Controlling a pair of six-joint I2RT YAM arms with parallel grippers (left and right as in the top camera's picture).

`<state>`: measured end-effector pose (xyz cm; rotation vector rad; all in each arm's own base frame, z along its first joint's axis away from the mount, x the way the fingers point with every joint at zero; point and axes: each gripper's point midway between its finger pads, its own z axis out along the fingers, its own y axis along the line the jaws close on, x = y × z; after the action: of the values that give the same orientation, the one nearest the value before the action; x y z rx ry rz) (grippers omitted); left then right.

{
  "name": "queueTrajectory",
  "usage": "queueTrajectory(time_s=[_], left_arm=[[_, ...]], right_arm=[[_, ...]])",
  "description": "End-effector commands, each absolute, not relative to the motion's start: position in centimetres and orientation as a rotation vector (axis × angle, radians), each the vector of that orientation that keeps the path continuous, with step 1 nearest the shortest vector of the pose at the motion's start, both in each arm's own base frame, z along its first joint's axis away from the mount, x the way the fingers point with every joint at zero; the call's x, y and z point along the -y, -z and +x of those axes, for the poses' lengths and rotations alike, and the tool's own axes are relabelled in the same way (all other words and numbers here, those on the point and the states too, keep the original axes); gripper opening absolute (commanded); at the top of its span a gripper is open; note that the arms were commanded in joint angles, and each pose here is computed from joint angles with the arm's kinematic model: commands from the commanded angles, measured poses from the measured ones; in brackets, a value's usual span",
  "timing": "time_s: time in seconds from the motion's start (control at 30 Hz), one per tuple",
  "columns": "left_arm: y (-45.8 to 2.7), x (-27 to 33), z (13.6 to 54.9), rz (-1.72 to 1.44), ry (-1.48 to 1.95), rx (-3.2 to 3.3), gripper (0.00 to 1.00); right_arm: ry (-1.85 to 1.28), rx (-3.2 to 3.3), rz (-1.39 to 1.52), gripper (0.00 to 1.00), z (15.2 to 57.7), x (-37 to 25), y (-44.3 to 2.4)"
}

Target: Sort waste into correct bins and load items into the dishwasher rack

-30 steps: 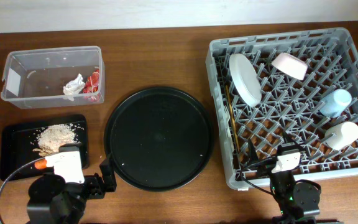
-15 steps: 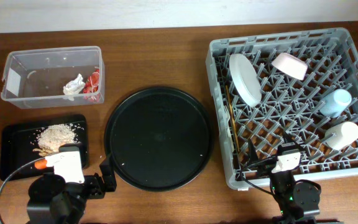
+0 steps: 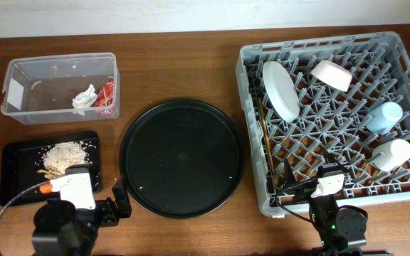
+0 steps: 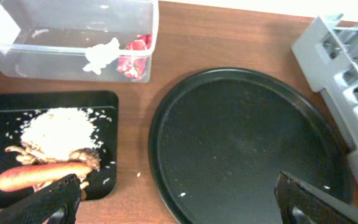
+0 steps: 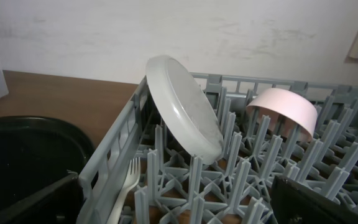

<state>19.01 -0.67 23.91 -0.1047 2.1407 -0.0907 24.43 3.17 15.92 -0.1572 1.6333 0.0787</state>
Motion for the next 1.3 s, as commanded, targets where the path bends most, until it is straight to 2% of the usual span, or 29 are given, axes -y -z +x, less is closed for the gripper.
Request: queueTrajectory(time_s=[0.0,0.17,0.47,0.63,1.27], left_arm=[[-21.3,0.0,19.4,-0.119,0.046,-2.082,0.99],[-18.8,0.1,21.5,-0.117,0.069,-1.870,0.99],[-18.5,0.3,24.6,-0.073,0.060,-1.543,0.99],[-15.8,-0.1,24.6,-0.081,0.027,-1.641,0.99],[-15.8,0.2,24.6,-0.066,0.043,-1.643,0.99]], right_arm=[[-0.075,-1.638,-0.141,0.99,24.4,-2.9,-15.7],[-0.075,-1.638,-0.141,0.99,24.4,-2.9,-15.7],[-0.075,-1.638,-0.141,0.99,24.4,-2.9,-15.7],[-0.075,-1.638,-0.141,0.99,24.4,-2.9,-15.7],[-0.075,-1.638,-0.141,0.99,24.4,-2.9,-15.7]])
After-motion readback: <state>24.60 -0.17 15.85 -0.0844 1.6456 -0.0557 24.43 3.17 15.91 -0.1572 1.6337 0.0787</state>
